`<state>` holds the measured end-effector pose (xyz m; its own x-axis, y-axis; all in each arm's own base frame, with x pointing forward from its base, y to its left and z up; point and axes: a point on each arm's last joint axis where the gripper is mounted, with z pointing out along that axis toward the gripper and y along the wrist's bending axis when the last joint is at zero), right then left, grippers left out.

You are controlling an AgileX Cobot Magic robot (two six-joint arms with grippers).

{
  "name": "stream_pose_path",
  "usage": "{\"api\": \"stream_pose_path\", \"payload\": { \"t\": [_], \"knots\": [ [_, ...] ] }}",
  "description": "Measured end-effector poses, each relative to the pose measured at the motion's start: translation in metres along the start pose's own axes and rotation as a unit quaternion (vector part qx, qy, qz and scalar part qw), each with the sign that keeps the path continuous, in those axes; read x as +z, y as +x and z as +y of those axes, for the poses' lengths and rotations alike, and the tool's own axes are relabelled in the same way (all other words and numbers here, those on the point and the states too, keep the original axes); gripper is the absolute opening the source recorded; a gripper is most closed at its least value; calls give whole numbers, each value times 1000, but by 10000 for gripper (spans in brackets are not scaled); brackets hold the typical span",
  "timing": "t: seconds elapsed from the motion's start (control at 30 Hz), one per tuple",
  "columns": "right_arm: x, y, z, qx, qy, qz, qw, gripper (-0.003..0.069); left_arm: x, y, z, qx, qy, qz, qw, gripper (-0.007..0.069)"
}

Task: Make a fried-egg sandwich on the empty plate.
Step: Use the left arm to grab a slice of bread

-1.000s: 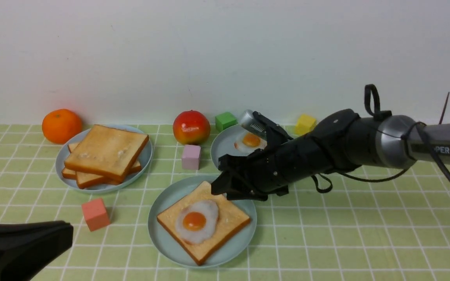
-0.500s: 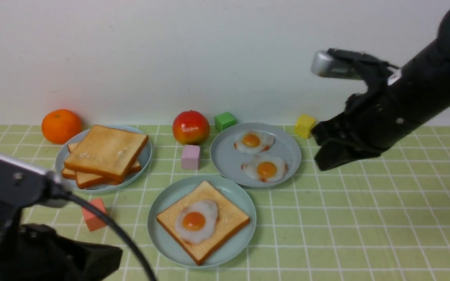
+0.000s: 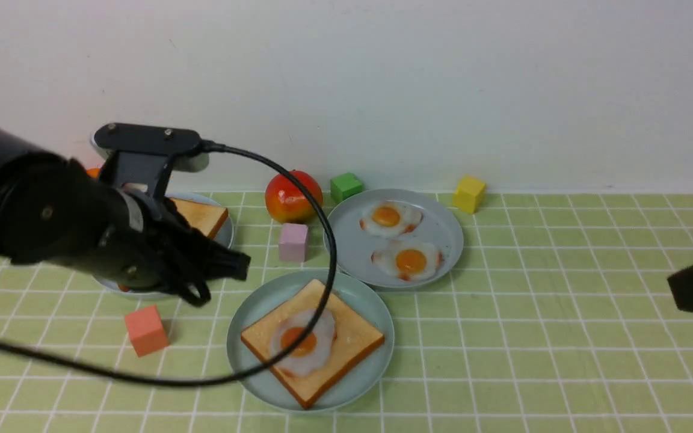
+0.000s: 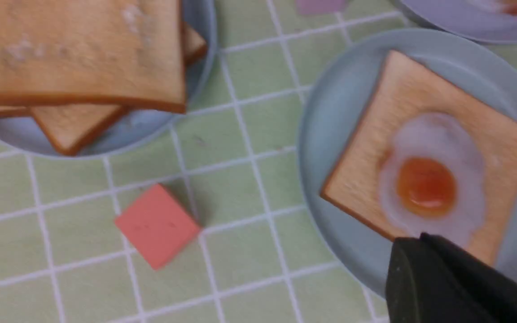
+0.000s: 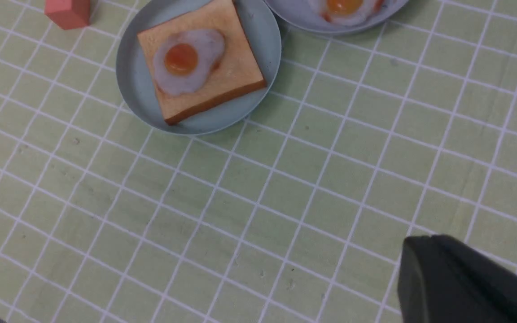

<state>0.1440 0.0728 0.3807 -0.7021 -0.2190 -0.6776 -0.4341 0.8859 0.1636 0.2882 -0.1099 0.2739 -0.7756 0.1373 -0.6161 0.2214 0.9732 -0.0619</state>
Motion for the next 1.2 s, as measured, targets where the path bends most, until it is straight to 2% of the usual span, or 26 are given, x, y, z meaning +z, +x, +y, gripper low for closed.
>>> {"api": "stream_pose_path", "payload": {
  "t": [0.17,0.2,0.3,0.37,0.4,0.43,0.47,0.53,0.63,0.87,1.2],
  "knots": [
    [-12,14,1,-3,0,-20,1000,10,42,-33,28,3,-32,13,999,-4],
    [-14,16,1,-4,1,-23,1000,11,55,-40,34,14,-39,18,999,17],
    [-17,18,2,-6,2,-27,1000,13,78,-47,42,55,-56,30,996,102],
    [-16,19,1,-6,3,-26,1000,14,88,-49,45,82,-66,37,994,185],
    [-16,19,1,-6,4,-26,1000,15,89,-49,45,85,-67,39,993,194],
    [-16,19,1,-7,4,-26,1000,17,95,-48,46,95,-72,46,992,250],
    [-16,19,1,-7,4,-26,1000,18,95,-48,46,95,-72,47,992,265],
    [-16,19,1,-7,4,-26,1000,19,102,-44,47,102,-75,60,990,353],
    [-16,19,1,-7,4,-27,1000,20,107,-43,48,106,-75,59,990,415],
    [-16,18,1,-7,4,-31,999,28,123,-41,51,150,-90,54,983,452],
    [-16,18,1,-6,3,-31,999,36,131,-36,52,153,-91,69,982,452]
  ]
}}
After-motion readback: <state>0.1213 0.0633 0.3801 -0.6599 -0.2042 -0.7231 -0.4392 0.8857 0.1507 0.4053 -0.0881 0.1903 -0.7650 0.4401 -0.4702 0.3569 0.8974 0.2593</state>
